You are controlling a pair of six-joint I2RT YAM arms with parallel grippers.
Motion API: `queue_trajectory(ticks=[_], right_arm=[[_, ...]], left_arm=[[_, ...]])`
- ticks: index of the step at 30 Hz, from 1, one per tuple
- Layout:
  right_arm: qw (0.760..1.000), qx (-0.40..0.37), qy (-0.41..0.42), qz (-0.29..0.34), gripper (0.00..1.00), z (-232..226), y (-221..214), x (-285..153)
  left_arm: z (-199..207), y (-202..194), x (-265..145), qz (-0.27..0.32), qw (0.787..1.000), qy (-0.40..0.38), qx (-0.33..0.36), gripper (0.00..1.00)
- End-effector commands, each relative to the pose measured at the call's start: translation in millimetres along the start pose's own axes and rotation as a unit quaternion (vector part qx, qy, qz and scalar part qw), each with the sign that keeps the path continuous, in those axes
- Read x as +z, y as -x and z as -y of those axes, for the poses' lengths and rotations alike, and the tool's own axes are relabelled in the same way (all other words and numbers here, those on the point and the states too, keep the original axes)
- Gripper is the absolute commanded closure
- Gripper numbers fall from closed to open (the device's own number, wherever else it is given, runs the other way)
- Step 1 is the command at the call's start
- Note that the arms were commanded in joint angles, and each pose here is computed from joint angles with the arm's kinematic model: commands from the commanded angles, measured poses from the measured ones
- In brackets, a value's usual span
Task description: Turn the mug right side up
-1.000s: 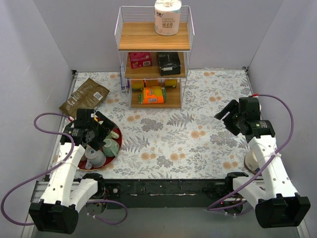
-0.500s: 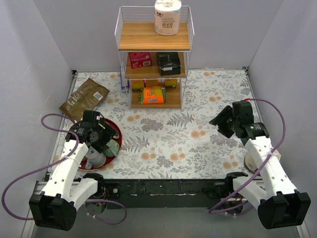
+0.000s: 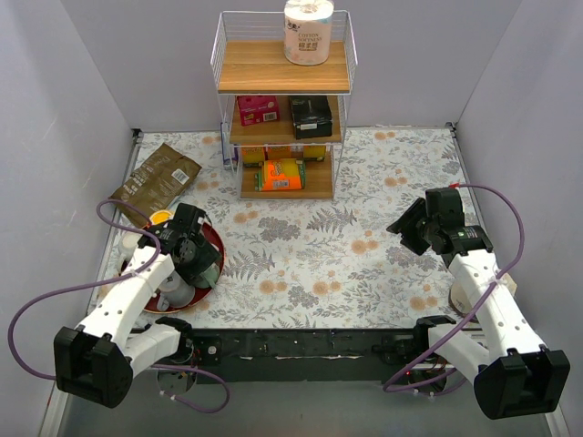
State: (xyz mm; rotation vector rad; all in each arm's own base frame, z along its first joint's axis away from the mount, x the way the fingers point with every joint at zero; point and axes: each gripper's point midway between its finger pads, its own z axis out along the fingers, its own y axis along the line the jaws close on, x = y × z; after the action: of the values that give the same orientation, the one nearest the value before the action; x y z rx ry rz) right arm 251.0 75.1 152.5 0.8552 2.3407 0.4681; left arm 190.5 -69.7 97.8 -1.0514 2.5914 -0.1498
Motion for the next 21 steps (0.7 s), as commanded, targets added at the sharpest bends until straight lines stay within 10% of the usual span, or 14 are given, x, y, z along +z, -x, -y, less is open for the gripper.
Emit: queue_trajectory(ticks=[1,21], right_arm=[[1.000,-0.001,0.003,0.007,0.43,-2.2,2.4,3.4],[1.000,-0.008,-0.002,0.003,0.46,-2.0,3.4,8.0]], left_arm=[[-12.8,11.1,-2.1,0.036,0.999,0.030,-0.001,0.48],[-16.1,-0.3,23.8,0.006,0.998,0.052,0.031,0.64]])
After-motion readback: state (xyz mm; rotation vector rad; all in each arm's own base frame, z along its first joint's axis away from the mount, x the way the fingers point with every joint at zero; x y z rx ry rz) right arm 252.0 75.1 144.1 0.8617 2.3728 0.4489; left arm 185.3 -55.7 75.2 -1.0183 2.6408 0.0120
